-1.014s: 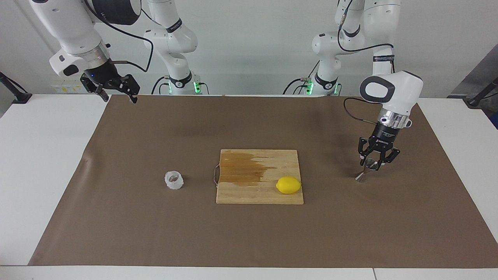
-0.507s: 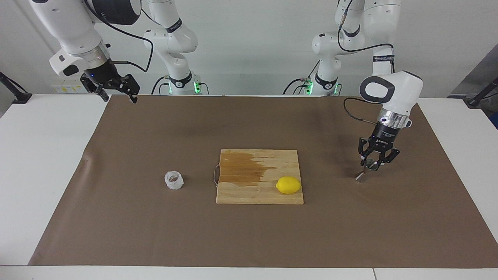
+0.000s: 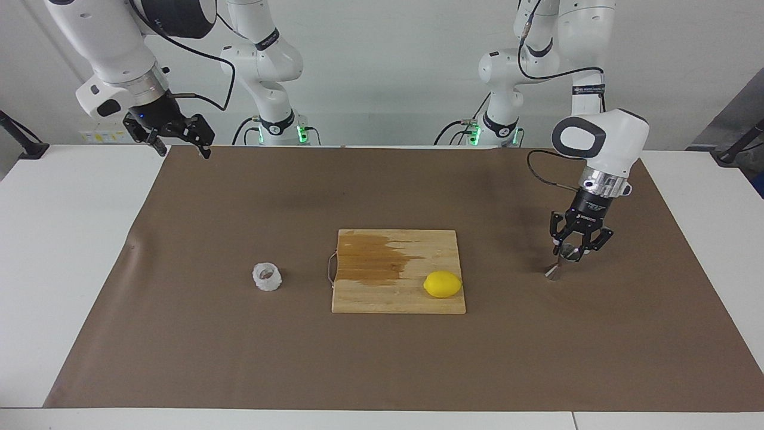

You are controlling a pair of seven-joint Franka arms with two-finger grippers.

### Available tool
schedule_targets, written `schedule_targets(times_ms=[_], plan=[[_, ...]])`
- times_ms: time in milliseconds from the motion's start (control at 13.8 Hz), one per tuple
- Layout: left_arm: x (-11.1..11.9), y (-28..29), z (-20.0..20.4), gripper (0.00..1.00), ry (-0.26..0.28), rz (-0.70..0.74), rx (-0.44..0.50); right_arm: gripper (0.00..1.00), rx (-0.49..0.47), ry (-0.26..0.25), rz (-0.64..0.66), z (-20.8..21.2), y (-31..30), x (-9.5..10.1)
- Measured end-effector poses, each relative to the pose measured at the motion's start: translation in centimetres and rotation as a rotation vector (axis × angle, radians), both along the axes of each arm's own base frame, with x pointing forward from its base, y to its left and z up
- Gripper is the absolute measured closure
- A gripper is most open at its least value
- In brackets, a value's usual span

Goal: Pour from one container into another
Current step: 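Close the left gripper around the metal cup, then lift the metal cup with the left gripper and carry it over the board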

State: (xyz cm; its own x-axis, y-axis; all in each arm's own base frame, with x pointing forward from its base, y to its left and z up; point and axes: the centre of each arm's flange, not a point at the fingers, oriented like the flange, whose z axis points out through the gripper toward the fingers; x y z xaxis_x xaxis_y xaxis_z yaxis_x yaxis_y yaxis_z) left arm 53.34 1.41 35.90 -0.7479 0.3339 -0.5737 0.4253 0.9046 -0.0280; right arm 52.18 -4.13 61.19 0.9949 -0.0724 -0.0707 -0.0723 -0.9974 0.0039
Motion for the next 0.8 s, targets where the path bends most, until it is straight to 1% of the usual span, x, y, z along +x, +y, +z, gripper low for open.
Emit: schedule_targets(times_ms=[290, 797], plan=[[0.04, -0.07, 0.04, 0.5, -0.006, -0.027, 0.011, 0.0, 0.0, 0.0, 0.0, 0.0, 0.0, 0.0], [0.38, -0.33, 0.42, 0.5, 0.001, -0.046, -0.007, 0.0, 0.0, 0.0, 0.0, 0.0, 0.0, 0.0]])
